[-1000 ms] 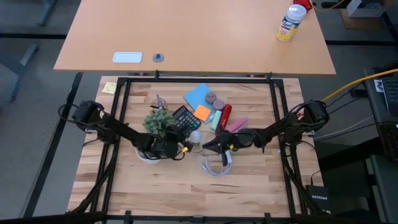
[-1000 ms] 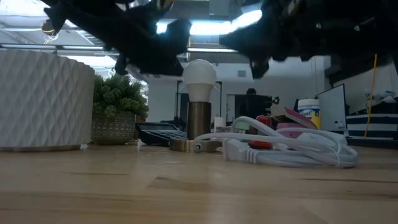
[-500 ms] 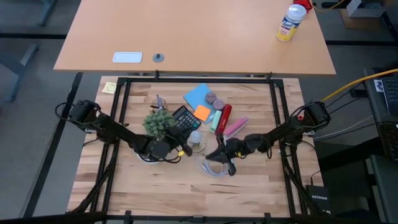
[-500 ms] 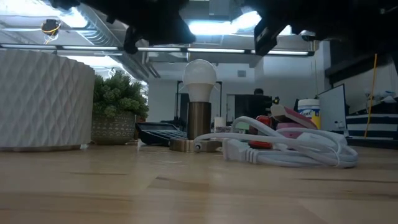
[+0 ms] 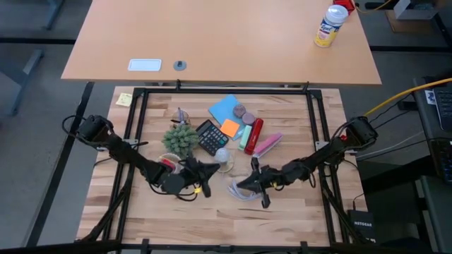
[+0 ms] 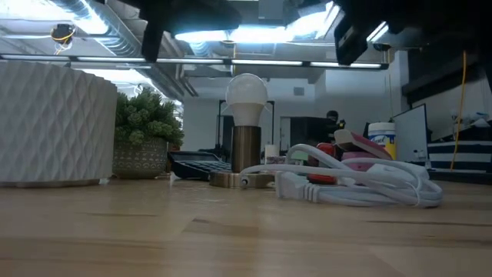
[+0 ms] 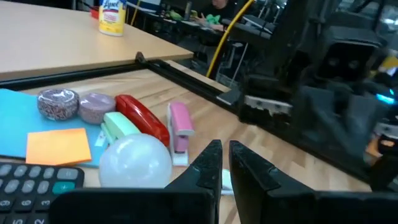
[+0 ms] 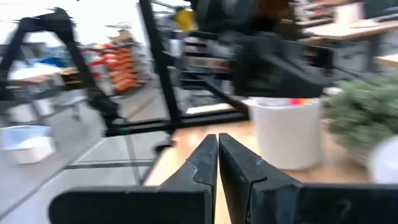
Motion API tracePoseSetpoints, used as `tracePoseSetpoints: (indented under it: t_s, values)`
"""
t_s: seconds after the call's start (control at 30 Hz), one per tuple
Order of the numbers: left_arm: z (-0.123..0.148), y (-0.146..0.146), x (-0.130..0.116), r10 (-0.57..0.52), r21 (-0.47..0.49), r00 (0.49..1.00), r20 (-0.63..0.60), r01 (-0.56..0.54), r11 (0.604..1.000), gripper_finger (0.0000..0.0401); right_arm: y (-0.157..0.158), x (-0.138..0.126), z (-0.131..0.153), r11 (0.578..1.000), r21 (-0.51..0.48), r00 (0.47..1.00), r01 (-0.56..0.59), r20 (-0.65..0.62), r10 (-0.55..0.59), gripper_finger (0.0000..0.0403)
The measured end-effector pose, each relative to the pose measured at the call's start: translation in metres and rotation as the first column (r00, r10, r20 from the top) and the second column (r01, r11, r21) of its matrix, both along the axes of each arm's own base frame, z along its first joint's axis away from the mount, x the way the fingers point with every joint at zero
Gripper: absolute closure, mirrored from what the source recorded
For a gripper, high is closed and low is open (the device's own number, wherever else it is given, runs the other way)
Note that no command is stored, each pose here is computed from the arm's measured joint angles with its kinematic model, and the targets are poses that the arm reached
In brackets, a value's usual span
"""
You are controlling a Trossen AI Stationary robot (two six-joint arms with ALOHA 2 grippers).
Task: Screw lightbulb
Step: Insert the lightbulb into the lamp
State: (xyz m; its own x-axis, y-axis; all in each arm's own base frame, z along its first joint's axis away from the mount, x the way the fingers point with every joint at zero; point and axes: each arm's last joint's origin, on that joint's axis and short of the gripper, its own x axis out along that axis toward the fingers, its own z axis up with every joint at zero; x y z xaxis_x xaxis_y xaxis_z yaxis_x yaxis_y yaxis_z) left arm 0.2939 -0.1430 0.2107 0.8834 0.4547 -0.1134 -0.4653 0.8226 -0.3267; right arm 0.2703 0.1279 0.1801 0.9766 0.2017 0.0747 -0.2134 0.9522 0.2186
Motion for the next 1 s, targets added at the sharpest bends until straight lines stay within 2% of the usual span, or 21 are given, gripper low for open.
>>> tracePoseSetpoints:
  t_s: [0.17,0.37,0.57,0.73,0.9,1.0]
  values:
    - [-0.001,-0.002,-0.001,0.003,0.018,1.000,-0.010,-0.003,1.000,0.0380,-0.004,0.001,-0.009,0.993,-0.047,0.990,0.105,-0.088,-0.109,0.0382]
    - [0.000,0.019,0.005,0.200,0.093,0.980,-0.017,-0.197,0.976,0.0380,-0.013,0.004,-0.017,0.974,-0.120,0.967,0.192,-0.147,-0.209,0.0382]
    - [-0.003,0.051,0.016,0.278,0.076,0.960,-0.035,-0.275,0.958,0.0380,-0.027,0.010,-0.016,0.958,-0.161,0.958,0.239,-0.125,-0.260,0.0382]
    - [-0.010,0.061,0.019,0.228,0.016,0.971,-0.072,-0.227,0.974,0.0380,-0.046,0.015,-0.016,0.931,-0.196,0.935,0.307,-0.122,-0.333,0.0382]
    - [-0.012,0.046,0.015,0.149,0.017,0.984,-0.094,-0.148,0.989,0.0380,-0.073,0.022,-0.016,0.895,-0.217,0.899,0.390,-0.119,-0.421,0.0382]
    - [-0.012,0.036,0.012,0.133,0.029,0.987,-0.095,-0.130,0.991,0.0380,-0.089,0.025,-0.017,0.888,-0.218,0.890,0.406,-0.127,-0.438,0.0382]
